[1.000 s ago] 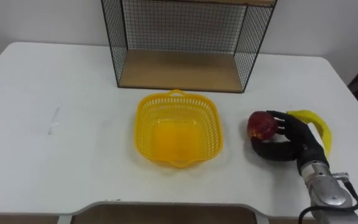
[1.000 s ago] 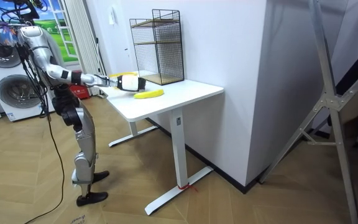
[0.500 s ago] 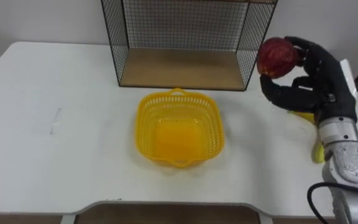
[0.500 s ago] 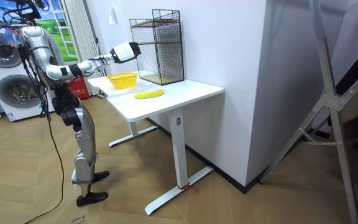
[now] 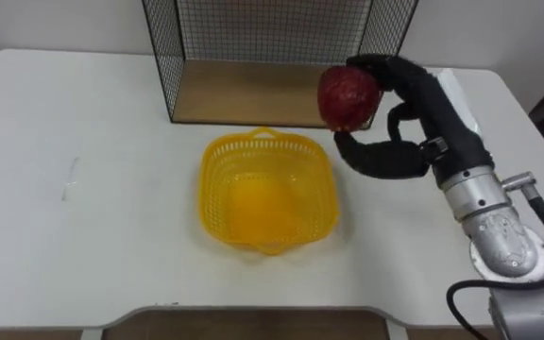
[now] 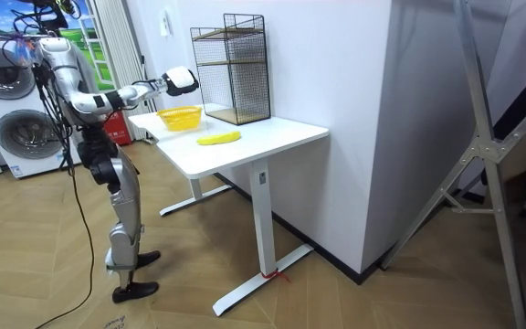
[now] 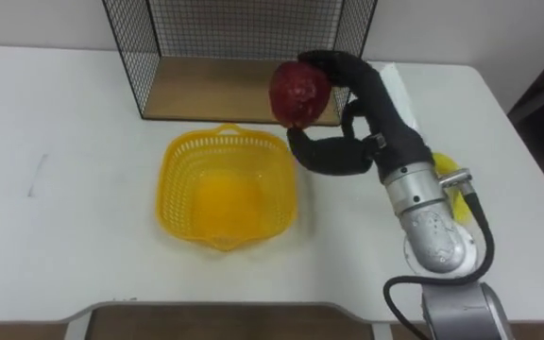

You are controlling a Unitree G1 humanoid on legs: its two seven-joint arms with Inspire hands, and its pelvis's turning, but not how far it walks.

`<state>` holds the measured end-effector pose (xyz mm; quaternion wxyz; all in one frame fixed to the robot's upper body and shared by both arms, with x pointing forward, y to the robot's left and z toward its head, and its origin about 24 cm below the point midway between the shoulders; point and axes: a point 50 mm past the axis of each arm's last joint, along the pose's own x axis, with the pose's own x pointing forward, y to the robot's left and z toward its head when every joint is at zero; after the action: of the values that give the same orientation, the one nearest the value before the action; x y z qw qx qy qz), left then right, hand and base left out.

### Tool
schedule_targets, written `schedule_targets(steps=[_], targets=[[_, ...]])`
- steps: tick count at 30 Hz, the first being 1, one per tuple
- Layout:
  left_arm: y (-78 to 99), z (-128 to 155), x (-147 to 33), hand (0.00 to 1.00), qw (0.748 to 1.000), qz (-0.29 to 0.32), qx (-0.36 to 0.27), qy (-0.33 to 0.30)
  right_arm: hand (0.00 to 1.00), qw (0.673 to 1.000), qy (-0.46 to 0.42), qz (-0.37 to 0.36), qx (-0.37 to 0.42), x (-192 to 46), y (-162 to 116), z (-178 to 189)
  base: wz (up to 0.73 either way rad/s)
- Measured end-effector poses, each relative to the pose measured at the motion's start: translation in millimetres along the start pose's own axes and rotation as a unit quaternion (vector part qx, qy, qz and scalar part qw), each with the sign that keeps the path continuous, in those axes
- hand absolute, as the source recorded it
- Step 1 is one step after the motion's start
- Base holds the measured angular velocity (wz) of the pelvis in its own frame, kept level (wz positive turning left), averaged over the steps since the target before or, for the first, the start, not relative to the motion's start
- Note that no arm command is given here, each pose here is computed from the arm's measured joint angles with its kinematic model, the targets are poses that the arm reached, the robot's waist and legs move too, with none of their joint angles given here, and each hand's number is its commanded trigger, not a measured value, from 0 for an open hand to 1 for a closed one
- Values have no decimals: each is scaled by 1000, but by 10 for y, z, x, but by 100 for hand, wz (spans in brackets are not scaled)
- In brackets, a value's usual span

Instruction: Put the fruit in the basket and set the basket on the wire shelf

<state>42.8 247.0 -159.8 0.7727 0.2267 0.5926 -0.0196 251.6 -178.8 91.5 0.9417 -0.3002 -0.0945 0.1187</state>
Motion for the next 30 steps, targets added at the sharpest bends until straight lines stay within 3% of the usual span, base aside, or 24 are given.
schedule_targets(steps=[9, 10, 11, 30], targets=[[27, 20, 8, 0, 1000, 7, 22, -1, 100, 999, 7, 52, -8, -3, 79, -11, 2], [28, 18, 8, 0, 1000, 7, 22, 0, 65, 999, 7, 53, -8, -4, 80, -12, 0], [28, 16, 8, 0, 1000, 7, 22, 0, 0, 998, 10, 55, -8, -4, 82, -18, 0], [24, 26, 9, 0, 1000, 9, 16, -1, 0, 998, 15, 60, -5, -1, 104, -23, 0]])
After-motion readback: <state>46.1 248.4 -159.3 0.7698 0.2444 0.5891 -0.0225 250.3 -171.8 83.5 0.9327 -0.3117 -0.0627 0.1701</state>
